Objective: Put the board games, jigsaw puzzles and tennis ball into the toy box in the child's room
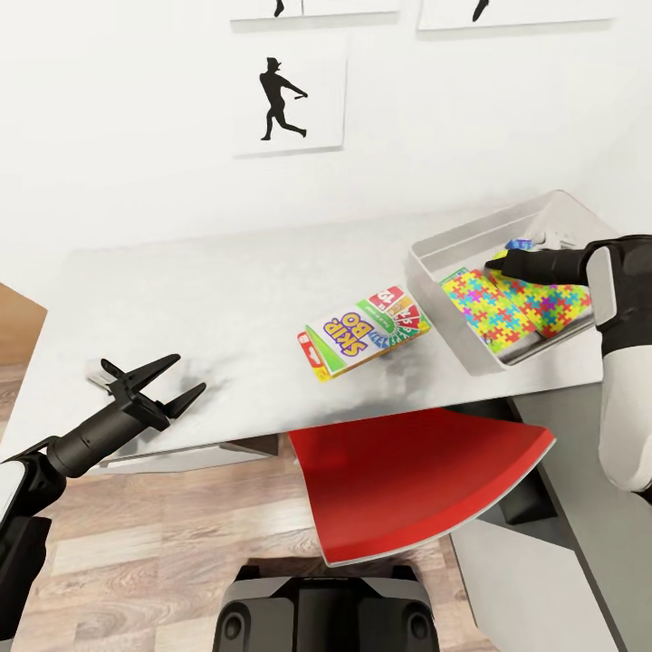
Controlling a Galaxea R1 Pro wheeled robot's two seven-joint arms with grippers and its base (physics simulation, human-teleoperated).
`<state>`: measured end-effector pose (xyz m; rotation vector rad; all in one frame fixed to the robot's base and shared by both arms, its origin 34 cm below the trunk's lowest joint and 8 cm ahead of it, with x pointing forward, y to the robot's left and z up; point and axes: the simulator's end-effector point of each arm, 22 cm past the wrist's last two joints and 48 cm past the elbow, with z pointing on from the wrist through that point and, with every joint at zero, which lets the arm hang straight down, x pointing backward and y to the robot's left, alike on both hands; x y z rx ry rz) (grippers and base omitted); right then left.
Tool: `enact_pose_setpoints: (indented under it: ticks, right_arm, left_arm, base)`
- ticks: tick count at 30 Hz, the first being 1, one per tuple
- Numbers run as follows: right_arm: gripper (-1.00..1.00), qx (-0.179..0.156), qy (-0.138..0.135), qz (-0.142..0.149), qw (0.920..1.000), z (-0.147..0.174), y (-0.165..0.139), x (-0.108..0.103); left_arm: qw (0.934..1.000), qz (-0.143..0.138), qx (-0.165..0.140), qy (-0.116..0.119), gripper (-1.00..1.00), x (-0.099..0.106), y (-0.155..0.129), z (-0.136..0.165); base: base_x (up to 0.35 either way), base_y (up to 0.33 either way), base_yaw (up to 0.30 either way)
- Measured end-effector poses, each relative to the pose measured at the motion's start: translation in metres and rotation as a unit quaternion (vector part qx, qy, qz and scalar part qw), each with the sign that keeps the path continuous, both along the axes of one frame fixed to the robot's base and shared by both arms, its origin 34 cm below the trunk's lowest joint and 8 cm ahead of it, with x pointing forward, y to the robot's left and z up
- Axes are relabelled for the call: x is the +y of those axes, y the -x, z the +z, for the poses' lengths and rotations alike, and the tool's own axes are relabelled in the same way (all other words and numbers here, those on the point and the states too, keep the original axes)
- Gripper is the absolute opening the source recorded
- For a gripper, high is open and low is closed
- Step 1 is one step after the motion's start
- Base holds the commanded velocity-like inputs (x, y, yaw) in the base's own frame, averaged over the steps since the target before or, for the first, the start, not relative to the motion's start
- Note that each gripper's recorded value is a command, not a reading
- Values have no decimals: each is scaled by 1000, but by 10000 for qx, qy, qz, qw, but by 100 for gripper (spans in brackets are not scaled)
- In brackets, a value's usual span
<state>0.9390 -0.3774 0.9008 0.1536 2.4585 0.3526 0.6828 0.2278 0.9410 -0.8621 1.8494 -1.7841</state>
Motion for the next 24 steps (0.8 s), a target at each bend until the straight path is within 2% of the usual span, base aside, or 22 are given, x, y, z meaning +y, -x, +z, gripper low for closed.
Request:
enact_pose_setpoints:
  ticks: [10, 13, 24]
  right_arm:
    - [-100, -89, 341, -261, 9990, 2, -12, -19]
    - [-100, -57, 435, -365, 9984, -7, -14, -26]
    - [-100, -2, 447, -414, 9981, -20, -12, -29]
  left_arm:
    - [10000, 2, -9, 11, 100, 0, 0, 1]
    - [10000, 3, -12, 16, 100, 0, 0, 1]
    - [10000, 4, -15, 17, 100, 0, 0, 1]
  base:
    - [0, 0, 0]
    - [0, 0, 0]
    - [0, 0, 0]
